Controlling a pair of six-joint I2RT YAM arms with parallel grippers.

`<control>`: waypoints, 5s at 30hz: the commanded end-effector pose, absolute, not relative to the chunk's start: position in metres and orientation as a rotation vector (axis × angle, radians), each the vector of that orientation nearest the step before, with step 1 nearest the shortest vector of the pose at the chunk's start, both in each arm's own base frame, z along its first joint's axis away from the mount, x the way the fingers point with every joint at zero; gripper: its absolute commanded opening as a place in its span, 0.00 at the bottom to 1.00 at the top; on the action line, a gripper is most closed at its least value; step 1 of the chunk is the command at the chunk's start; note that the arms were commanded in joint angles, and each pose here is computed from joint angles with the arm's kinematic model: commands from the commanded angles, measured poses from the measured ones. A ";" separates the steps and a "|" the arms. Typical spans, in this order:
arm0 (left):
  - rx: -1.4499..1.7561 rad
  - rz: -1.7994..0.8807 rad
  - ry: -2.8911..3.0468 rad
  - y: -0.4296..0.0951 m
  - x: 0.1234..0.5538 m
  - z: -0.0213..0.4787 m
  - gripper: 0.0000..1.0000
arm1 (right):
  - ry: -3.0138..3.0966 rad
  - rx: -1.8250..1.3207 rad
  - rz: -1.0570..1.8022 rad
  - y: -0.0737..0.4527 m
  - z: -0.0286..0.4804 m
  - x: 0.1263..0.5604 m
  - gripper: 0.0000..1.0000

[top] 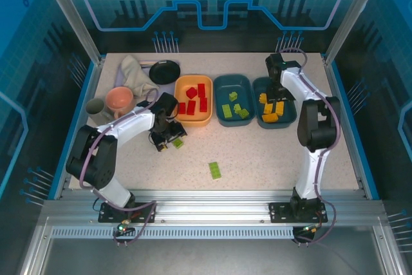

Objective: Sort the legos into containers by color

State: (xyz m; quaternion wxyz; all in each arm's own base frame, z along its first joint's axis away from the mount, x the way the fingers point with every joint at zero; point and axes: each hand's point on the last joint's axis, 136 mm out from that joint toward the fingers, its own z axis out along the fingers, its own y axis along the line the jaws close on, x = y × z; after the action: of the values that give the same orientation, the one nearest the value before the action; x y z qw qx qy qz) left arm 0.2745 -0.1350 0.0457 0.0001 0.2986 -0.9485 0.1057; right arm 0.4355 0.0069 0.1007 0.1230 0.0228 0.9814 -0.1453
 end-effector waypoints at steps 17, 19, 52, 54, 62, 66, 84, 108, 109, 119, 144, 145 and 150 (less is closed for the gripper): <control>1.128 0.241 -2.939 -0.138 0.287 0.021 0.64 | 2.683 -0.209 -0.017 0.136 0.179 0.327 0.64; 1.131 0.216 -2.932 -0.137 0.286 0.019 0.64 | 2.689 -0.217 -0.016 0.139 0.176 0.322 0.63; 0.475 0.630 -3.369 -0.307 0.455 0.138 0.31 | 2.649 -0.388 0.724 0.185 0.154 0.215 0.66; 0.463 0.595 -3.381 -0.312 0.467 0.128 0.31 | 2.667 -0.382 0.706 0.181 0.148 0.208 0.66; 0.404 0.595 -3.388 -0.330 0.494 0.088 0.35 | 2.704 -0.415 0.630 0.172 0.138 0.193 0.67; 0.395 0.575 -3.375 -0.331 0.495 0.075 0.40 | 2.698 -0.412 0.620 0.171 0.140 0.189 0.68; 0.548 0.728 -3.486 -0.292 0.468 0.215 0.69 | 2.853 -0.861 0.319 0.234 0.074 0.169 0.78; 1.062 0.522 -3.200 -0.086 0.192 0.133 0.72 | 3.039 -0.766 -0.196 0.282 0.015 0.168 0.56; 1.056 0.527 -3.193 -0.087 0.188 0.130 0.72 | 3.043 -0.756 -0.211 0.280 0.013 0.168 0.53; 0.926 0.670 -3.170 -0.102 0.177 0.116 0.71 | 2.981 -0.687 -0.234 0.283 0.016 0.181 0.28; 0.653 0.962 -3.263 -0.185 0.282 0.161 0.71 | 2.814 -0.090 -0.379 0.179 0.100 0.453 0.28; 0.655 0.960 -3.267 -0.186 0.285 0.162 0.71 | 2.814 -0.079 -0.393 0.177 0.098 0.457 0.28; 0.665 0.963 -3.273 -0.190 0.295 0.166 0.71 | 2.857 -0.023 -0.423 0.166 0.073 0.465 0.30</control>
State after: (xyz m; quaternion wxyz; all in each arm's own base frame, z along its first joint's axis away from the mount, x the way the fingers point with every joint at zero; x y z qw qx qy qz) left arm 0.2873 -0.1846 0.1557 -0.1531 0.2007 -0.9295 0.2688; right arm 0.4667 0.1784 0.0748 0.1454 -0.0190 0.9806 -0.1300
